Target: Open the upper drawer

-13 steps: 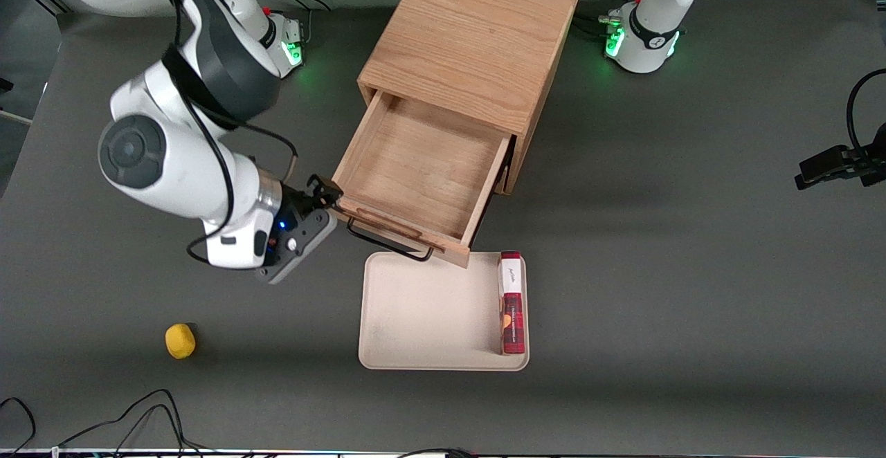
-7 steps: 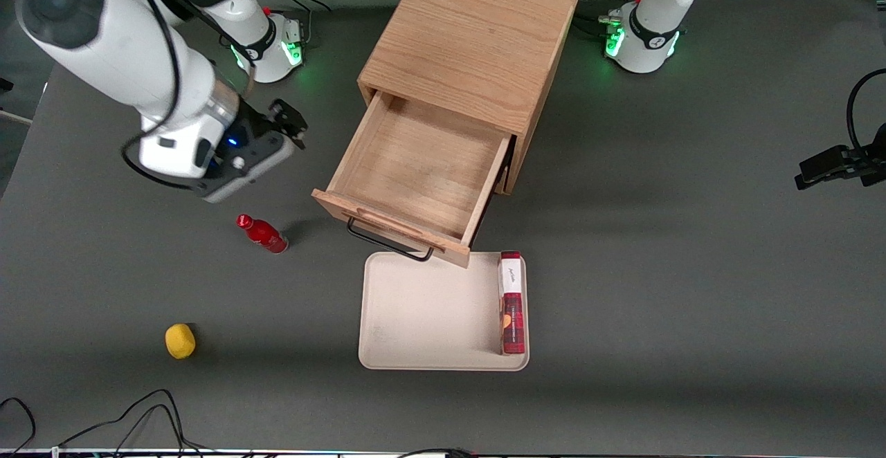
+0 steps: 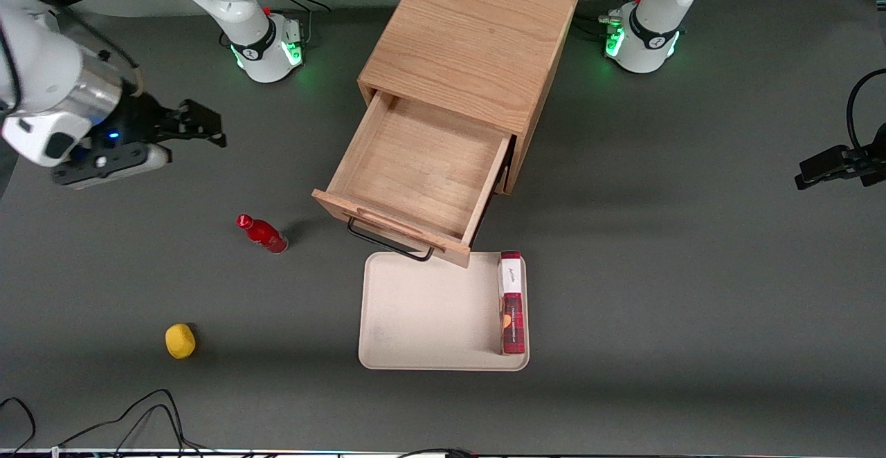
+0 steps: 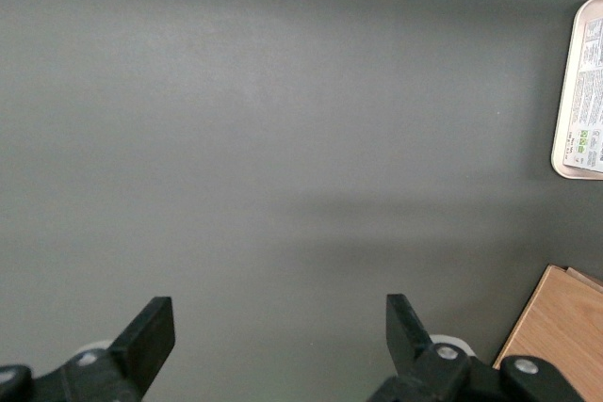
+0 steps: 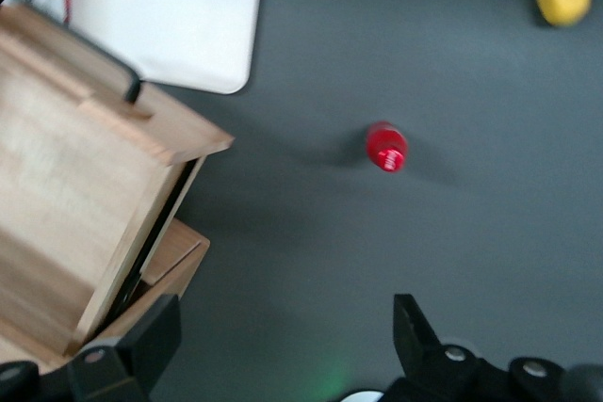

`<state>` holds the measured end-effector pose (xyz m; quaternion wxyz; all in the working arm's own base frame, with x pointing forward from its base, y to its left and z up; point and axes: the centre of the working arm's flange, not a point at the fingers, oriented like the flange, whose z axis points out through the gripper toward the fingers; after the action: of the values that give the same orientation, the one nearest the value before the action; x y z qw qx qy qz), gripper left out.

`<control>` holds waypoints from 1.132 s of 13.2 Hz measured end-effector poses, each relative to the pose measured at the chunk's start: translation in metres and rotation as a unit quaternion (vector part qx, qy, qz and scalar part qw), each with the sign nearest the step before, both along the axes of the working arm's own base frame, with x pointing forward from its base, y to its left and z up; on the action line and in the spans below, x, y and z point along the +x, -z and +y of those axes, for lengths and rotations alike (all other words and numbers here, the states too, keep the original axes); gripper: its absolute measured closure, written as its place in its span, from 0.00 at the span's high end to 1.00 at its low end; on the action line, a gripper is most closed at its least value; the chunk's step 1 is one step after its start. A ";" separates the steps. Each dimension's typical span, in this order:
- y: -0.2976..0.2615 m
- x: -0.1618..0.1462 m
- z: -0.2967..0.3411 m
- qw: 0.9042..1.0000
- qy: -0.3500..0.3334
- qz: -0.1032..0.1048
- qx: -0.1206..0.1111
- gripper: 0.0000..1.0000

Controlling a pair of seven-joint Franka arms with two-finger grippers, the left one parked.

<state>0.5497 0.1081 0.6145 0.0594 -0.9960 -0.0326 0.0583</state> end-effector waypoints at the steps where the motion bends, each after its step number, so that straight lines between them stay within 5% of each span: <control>1: 0.002 0.002 -0.013 0.999 0.040 0.006 -0.004 1.00; 7: 0.015 0.013 -0.075 0.991 0.132 0.021 -0.015 1.00; 10: 0.019 0.009 -0.080 0.995 0.080 0.025 -0.058 1.00; 15: 0.003 -0.002 -0.096 0.995 0.079 0.022 -0.061 1.00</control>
<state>0.5476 0.0123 0.6111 0.0034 -0.9957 0.0508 0.0775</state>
